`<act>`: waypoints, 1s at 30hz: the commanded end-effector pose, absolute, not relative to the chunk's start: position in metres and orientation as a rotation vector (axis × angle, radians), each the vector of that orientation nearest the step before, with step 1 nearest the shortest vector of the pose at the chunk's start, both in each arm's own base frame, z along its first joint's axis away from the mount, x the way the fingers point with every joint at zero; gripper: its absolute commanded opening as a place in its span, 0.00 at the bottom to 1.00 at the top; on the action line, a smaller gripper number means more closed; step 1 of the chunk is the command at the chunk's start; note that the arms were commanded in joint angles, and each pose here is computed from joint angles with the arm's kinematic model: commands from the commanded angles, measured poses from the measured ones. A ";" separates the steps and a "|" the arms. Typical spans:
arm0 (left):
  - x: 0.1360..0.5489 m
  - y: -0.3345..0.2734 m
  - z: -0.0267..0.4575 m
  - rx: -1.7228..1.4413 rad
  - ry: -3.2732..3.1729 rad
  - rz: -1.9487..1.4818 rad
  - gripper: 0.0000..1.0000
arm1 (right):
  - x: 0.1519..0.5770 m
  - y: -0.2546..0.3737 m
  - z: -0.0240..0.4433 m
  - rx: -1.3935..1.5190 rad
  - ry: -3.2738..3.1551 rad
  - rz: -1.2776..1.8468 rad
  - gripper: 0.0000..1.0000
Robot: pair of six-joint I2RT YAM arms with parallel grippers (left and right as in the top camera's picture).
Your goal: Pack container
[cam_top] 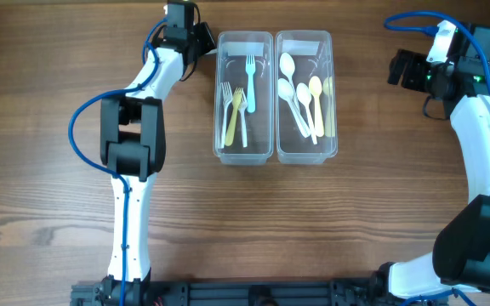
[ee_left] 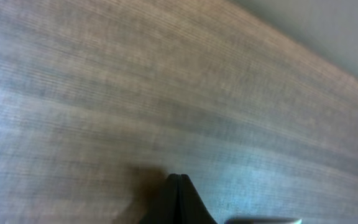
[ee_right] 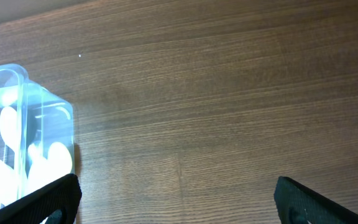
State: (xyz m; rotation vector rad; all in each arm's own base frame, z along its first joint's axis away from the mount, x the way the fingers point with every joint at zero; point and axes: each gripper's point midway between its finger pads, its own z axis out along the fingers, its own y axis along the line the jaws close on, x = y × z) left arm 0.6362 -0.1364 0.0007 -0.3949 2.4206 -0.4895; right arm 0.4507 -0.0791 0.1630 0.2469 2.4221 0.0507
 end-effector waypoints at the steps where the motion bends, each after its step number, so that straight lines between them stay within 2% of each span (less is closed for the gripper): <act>1: 0.590 -0.126 -0.073 -0.426 2.651 -0.404 0.04 | 0.453 -0.079 0.175 0.228 2.396 0.036 1.00; 20: 0.487 -0.108 -0.102 -0.543 3.079 -0.225 0.04 | 0.453 -0.079 0.175 0.228 2.396 0.036 1.00; 27: 0.510 -0.095 -0.075 -0.558 2.981 -0.237 0.04 | 0.453 -0.079 0.175 0.228 2.396 0.036 1.00; 30: 0.534 -0.088 -0.034 -0.564 2.861 -0.294 0.13 | 0.453 -0.079 0.175 0.228 2.396 0.036 1.00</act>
